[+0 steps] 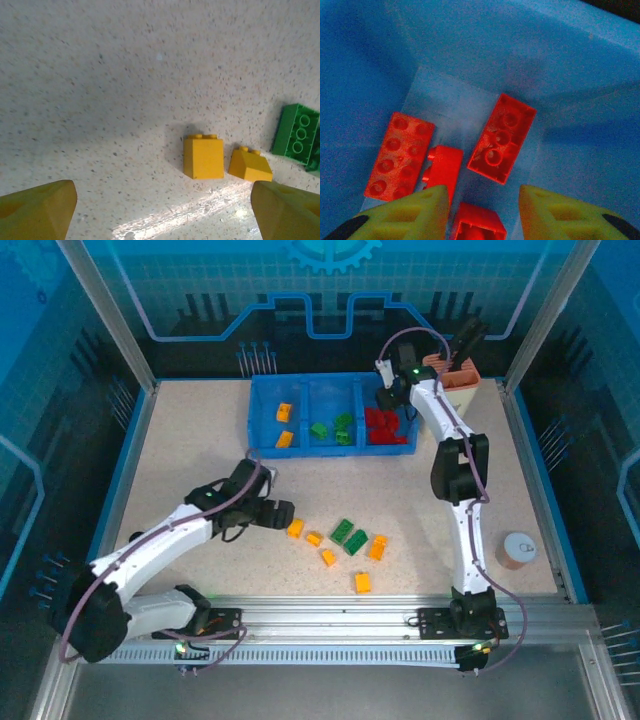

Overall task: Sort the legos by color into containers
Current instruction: Place the lego in the container, then pick up the lego from the center of the table.

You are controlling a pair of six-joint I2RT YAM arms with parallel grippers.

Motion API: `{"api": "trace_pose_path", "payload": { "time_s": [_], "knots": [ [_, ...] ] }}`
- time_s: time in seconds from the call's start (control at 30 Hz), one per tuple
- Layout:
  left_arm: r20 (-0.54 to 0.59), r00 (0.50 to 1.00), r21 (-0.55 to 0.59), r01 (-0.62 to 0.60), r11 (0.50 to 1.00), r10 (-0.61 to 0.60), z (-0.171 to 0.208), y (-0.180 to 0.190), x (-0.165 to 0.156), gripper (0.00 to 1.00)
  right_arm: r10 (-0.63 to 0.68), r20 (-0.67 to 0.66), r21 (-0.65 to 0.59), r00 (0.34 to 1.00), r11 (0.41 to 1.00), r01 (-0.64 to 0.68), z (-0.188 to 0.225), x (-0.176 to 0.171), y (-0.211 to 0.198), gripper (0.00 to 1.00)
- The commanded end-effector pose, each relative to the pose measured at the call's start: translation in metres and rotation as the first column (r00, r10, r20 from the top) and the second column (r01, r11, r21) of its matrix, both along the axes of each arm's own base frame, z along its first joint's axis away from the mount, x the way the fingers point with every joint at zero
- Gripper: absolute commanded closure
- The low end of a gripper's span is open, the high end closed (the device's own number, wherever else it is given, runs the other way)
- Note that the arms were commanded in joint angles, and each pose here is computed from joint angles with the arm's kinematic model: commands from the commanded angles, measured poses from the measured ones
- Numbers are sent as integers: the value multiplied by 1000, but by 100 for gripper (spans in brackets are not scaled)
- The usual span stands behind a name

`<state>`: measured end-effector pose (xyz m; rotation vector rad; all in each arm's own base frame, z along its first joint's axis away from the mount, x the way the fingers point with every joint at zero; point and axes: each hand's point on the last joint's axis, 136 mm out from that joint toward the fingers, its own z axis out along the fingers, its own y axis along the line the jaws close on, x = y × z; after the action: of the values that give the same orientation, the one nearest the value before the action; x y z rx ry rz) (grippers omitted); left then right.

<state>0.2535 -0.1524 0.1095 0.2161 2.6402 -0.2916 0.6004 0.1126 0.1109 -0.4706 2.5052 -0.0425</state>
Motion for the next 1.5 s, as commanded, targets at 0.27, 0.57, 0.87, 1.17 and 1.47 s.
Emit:
{"api": "trace_pose_path", "payload": {
  "time_s": [0.27, 0.57, 0.87, 1.17, 1.47],
  "knots": [
    [-52, 999, 63, 8, 998, -5, -43, -39, 6, 13, 19, 144, 62, 989, 998, -28, 93, -20, -4, 47],
    [-114, 993, 108, 27, 994, -15, -72, -58, 7, 23, -6, 165, 197, 986, 980, -27, 128, -47, 3, 40],
    [-145, 989, 113, 2, 994, 14, -86, -58, 5, 40, 1, 172, 147, 985, 989, -27, 133, -81, -9, 38],
    [-188, 981, 99, -34, 994, 52, -100, -52, -8, 53, -5, 175, 149, 985, 989, -22, 134, -92, -16, 37],
    [-211, 974, 130, -54, 990, 81, -110, -39, -20, 53, 12, 156, 174, 988, 984, -40, 129, -93, -8, 37]
  ]
}}
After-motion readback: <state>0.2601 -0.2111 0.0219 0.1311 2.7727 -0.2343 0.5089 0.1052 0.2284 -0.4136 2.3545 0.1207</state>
